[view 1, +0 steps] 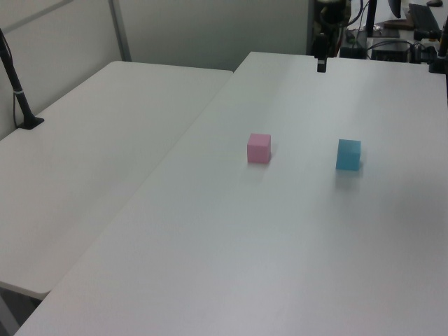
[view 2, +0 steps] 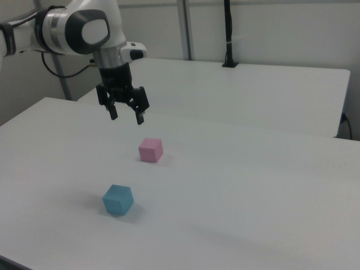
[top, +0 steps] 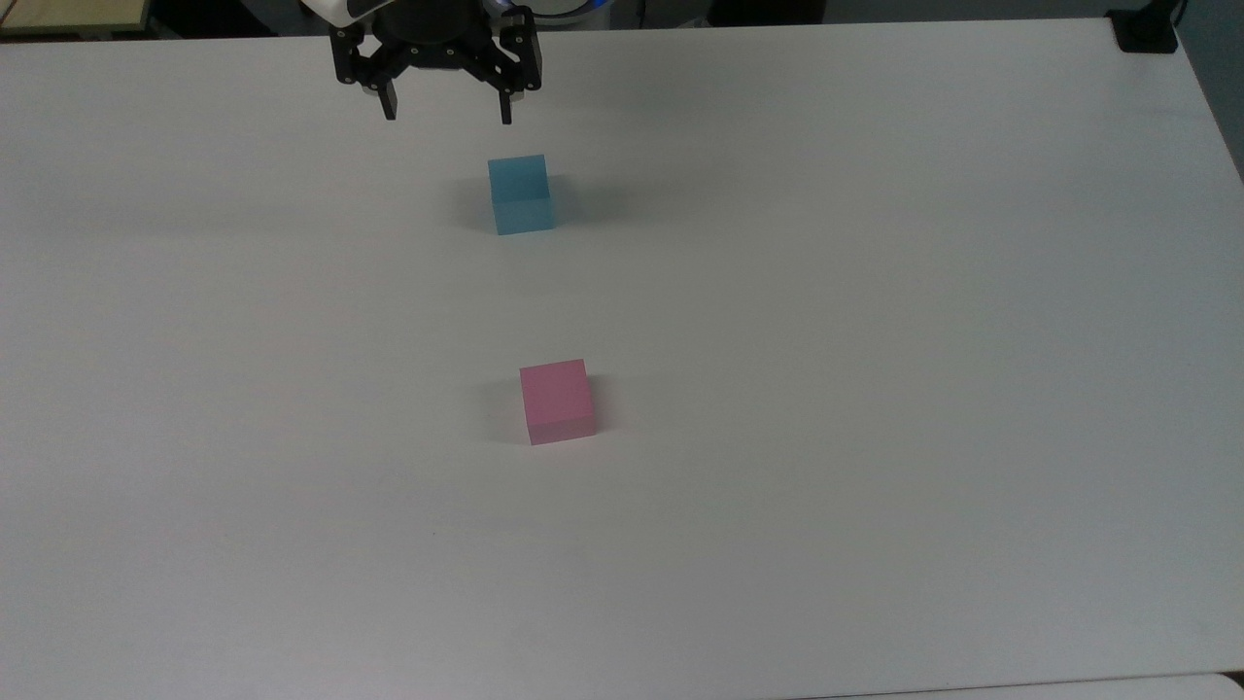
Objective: Put blue cube on pink cube
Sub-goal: 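Move the open gripper over the light-blue cube and lower it, then close the gripper on the light-blue cube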
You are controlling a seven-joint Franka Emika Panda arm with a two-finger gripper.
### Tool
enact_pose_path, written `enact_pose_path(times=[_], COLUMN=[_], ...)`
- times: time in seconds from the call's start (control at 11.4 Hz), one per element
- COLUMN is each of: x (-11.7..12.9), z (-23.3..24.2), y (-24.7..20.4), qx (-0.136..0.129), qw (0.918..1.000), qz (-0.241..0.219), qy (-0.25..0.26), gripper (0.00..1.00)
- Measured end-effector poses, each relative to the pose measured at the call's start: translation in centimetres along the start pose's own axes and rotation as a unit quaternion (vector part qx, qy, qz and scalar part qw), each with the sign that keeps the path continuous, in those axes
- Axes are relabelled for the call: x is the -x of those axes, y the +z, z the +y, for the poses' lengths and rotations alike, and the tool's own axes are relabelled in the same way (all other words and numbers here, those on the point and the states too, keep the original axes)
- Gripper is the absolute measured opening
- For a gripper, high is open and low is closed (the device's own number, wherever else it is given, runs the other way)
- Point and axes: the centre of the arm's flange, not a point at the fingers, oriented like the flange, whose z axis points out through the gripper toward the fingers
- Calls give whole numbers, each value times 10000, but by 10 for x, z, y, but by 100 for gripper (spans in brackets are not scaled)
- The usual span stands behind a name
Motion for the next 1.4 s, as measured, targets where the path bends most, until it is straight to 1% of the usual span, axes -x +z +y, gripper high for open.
enact_pose_path(times=[0.18,0.53,0.79,1.05,1.23,1.4], x=[14,48,61,68,65,62], z=[-5,-20,-24,-44,-54,-63], y=[17,72,123,176,206,232], qx=[-12,-7,37,247,311,339], qw=[9998,9997,9986,9950,9924,9906], qz=[-192,-159,-185,-334,-476,-508], qy=[-60,-201,-488,-912,-1096,-1224], gripper=[100,100,100,100,100,100])
